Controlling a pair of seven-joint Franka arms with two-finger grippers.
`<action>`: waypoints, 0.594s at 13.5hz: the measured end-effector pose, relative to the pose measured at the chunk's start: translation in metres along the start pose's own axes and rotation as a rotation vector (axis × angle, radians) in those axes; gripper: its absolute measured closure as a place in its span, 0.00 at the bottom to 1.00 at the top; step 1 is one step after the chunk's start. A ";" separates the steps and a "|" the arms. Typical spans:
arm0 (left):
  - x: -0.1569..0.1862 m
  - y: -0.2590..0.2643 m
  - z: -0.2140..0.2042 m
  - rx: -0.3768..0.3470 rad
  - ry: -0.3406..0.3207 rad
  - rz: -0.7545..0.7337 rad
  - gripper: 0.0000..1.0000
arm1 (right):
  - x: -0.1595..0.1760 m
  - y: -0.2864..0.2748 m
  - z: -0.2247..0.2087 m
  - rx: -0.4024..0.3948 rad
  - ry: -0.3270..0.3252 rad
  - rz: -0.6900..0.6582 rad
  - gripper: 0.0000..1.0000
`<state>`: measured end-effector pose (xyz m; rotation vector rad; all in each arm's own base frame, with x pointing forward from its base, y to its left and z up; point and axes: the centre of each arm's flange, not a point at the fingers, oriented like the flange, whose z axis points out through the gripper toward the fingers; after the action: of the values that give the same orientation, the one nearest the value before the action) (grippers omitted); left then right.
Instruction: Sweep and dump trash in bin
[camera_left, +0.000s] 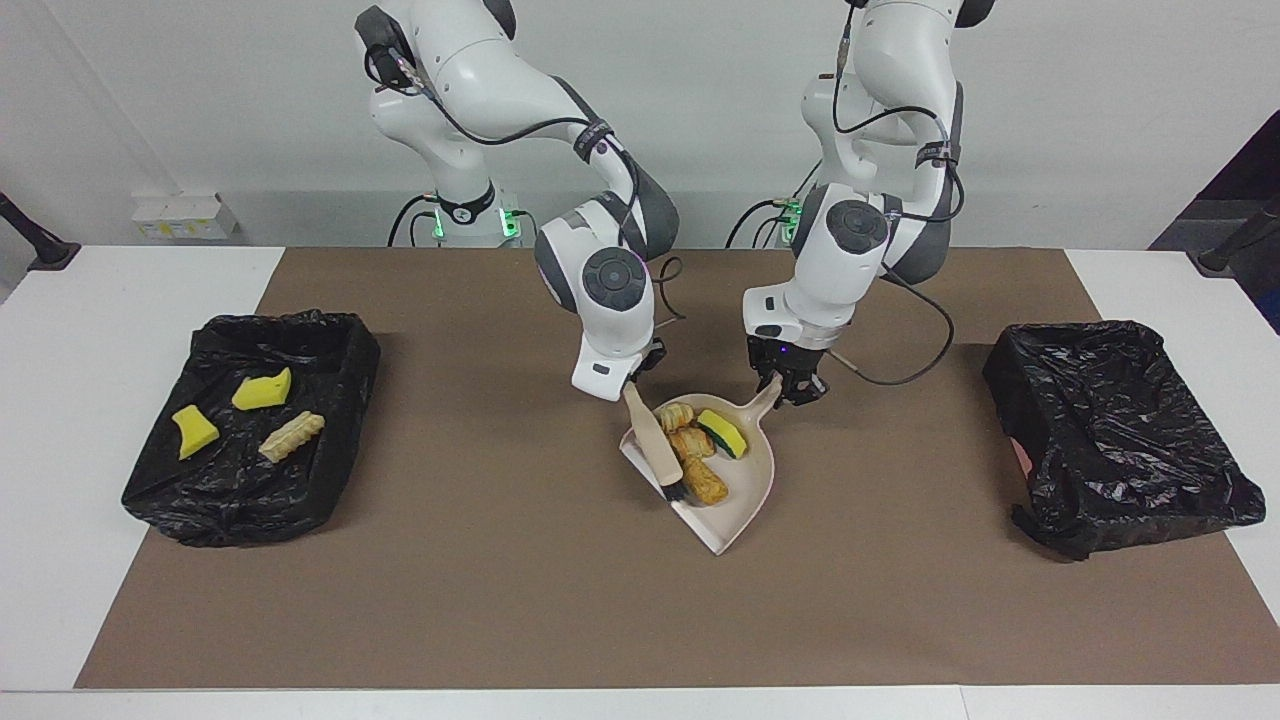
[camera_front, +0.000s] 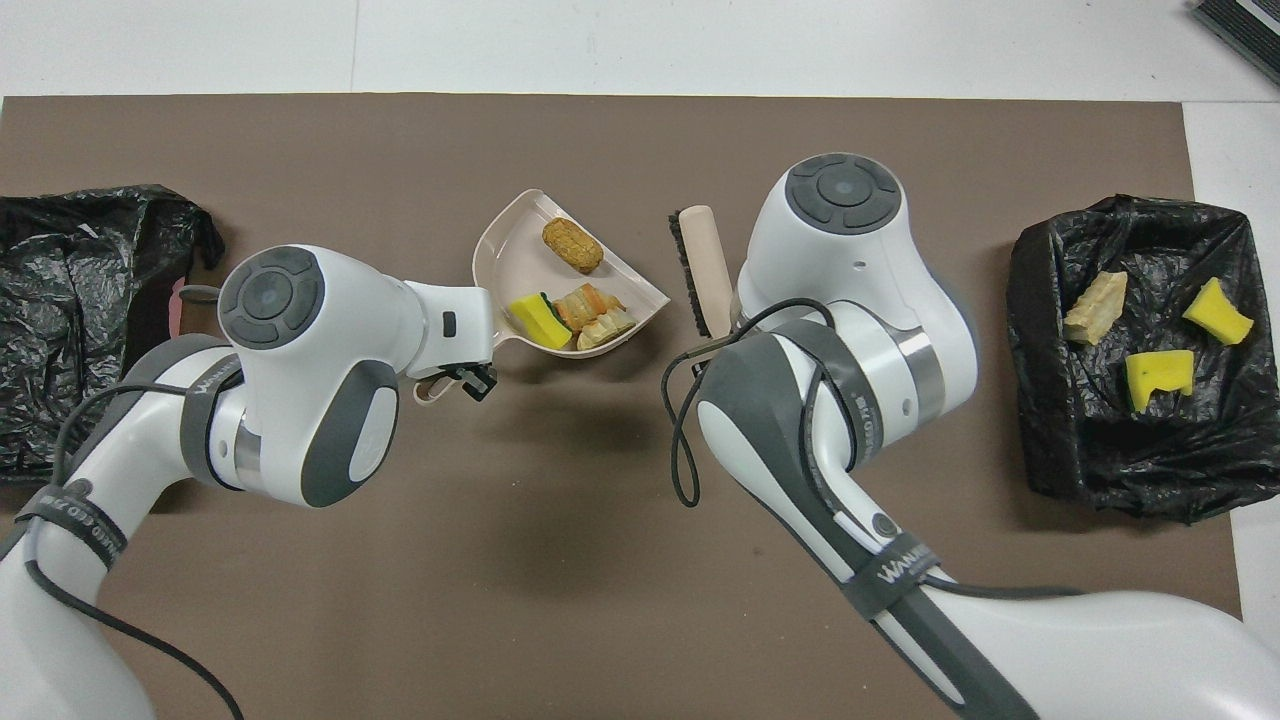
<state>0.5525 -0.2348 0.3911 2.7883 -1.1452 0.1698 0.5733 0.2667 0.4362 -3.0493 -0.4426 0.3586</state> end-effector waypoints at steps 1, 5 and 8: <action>-0.002 -0.005 -0.007 0.006 0.009 -0.009 0.67 | -0.010 -0.002 -0.011 -0.007 -0.009 0.015 0.73; -0.021 -0.044 -0.048 0.046 0.066 -0.083 0.67 | -0.039 -0.039 -0.002 -0.014 -0.036 0.156 0.73; -0.049 -0.091 -0.081 0.086 0.108 -0.168 0.67 | -0.062 -0.072 0.023 0.004 -0.091 0.196 0.73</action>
<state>0.5773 -0.1240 0.4573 2.8923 -0.8954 0.3554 0.4906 0.3181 0.4328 -3.0897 -0.1457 0.5064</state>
